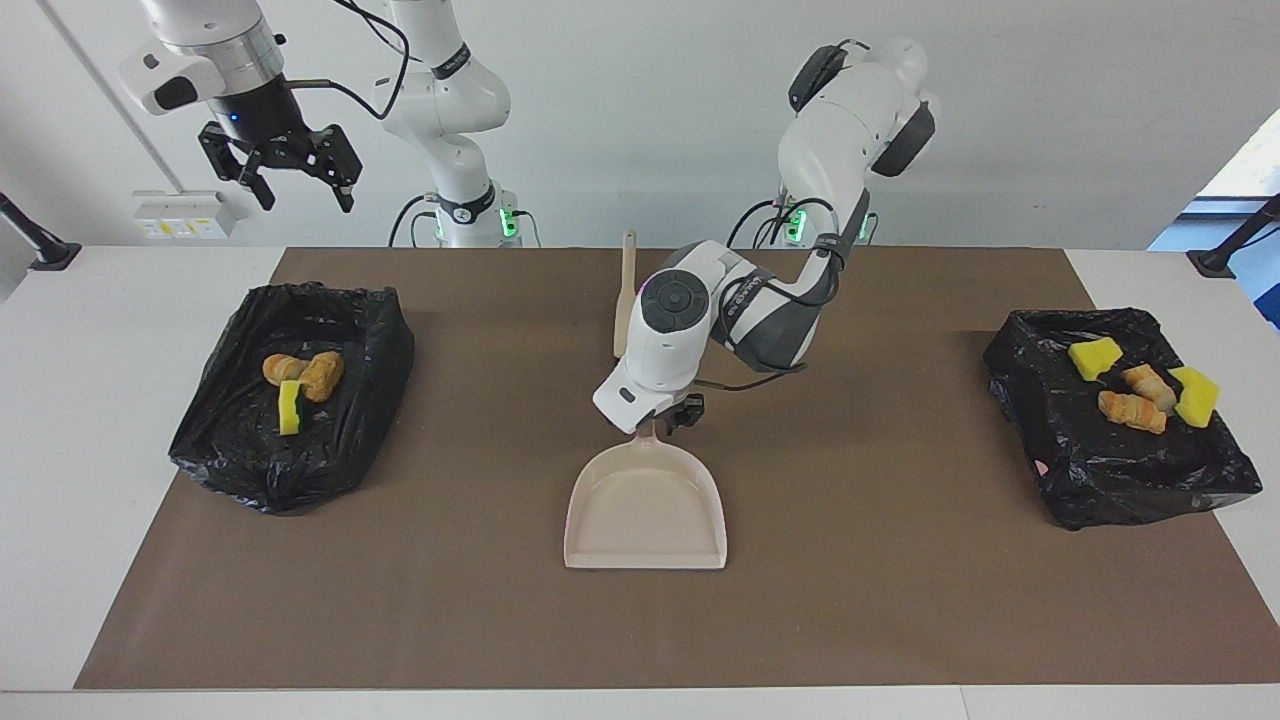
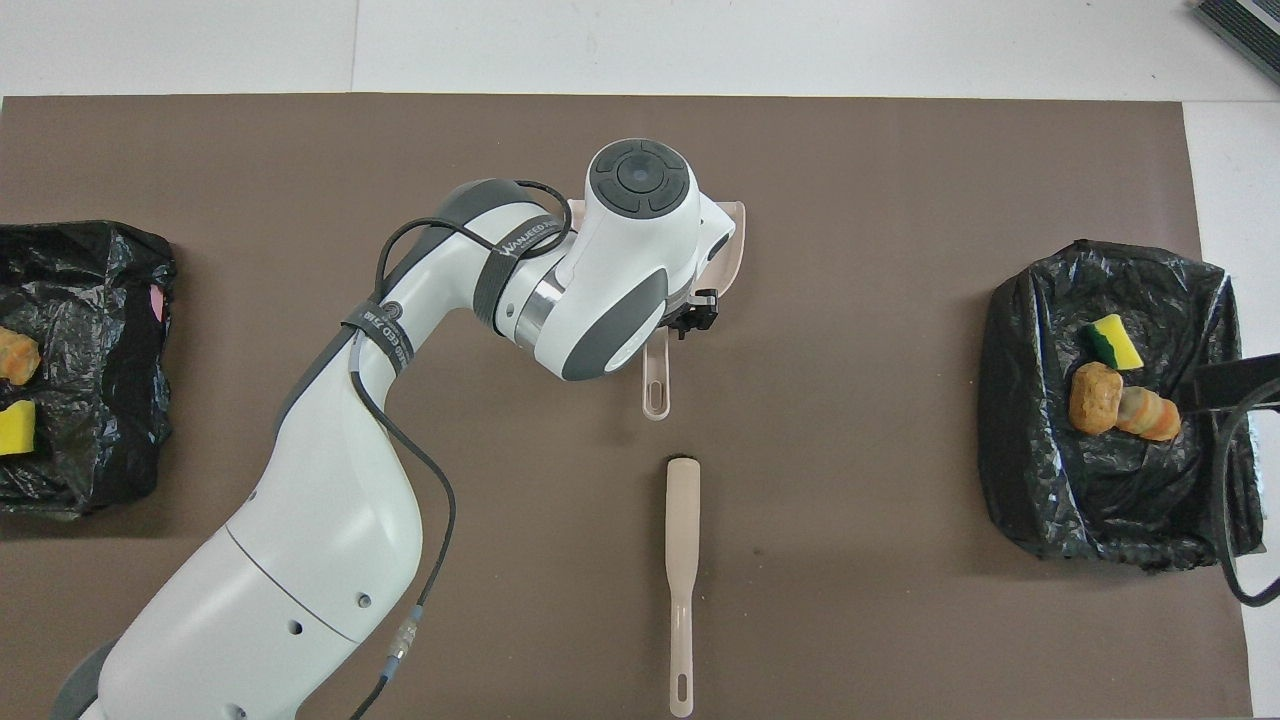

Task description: Sweep and dump trash in bin

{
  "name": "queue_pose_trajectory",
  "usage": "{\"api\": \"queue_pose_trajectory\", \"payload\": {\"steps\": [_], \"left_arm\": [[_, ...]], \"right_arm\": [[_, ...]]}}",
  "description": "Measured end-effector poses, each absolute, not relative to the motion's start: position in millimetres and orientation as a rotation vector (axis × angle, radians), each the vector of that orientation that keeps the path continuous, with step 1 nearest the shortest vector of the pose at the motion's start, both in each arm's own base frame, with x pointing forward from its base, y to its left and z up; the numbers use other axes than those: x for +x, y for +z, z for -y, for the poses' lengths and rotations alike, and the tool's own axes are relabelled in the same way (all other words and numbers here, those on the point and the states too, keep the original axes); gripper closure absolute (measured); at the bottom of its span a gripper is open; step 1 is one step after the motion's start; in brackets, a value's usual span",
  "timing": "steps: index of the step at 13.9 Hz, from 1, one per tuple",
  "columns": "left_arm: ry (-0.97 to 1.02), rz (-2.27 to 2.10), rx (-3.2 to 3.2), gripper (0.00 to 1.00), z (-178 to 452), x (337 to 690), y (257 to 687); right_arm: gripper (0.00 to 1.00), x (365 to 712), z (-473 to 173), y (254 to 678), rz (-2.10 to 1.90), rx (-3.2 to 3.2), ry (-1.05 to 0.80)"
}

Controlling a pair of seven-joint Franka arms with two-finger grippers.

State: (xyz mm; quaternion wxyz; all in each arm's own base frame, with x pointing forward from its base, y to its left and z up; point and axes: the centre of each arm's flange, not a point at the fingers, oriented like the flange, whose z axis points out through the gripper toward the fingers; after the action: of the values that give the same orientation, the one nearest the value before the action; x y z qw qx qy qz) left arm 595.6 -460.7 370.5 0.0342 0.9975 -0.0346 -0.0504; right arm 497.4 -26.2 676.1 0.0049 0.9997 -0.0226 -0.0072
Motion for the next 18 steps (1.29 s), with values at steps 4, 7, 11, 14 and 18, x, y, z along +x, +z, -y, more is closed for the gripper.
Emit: {"api": "queue_pose_trajectory", "payload": {"steps": [4,7,11,14,18], "left_arm": [[-0.021,0.27,3.143,0.0,412.0,590.9,433.7],[0.059,0.34,3.217,0.0,342.2,585.8,483.2],[0.11,0.335,3.226,0.0,233.0,573.7,551.6],[0.057,0.364,3.218,0.0,166.1,552.1,594.8],[0.0,0.35,3.171,0.0,93.0,529.0,634.8]], "right_arm": [[0.0,497.4,26.2,676.2,0.071,3.13,-0.022],[0.0,497.5,26.0,676.2,0.059,3.13,-0.022],[0.0,497.5,25.9,676.2,-0.007,3.131,-0.022],[0.0,497.5,25.9,676.2,-0.007,3.131,-0.022],[0.0,497.5,25.9,676.2,-0.007,3.131,-0.022]]}}
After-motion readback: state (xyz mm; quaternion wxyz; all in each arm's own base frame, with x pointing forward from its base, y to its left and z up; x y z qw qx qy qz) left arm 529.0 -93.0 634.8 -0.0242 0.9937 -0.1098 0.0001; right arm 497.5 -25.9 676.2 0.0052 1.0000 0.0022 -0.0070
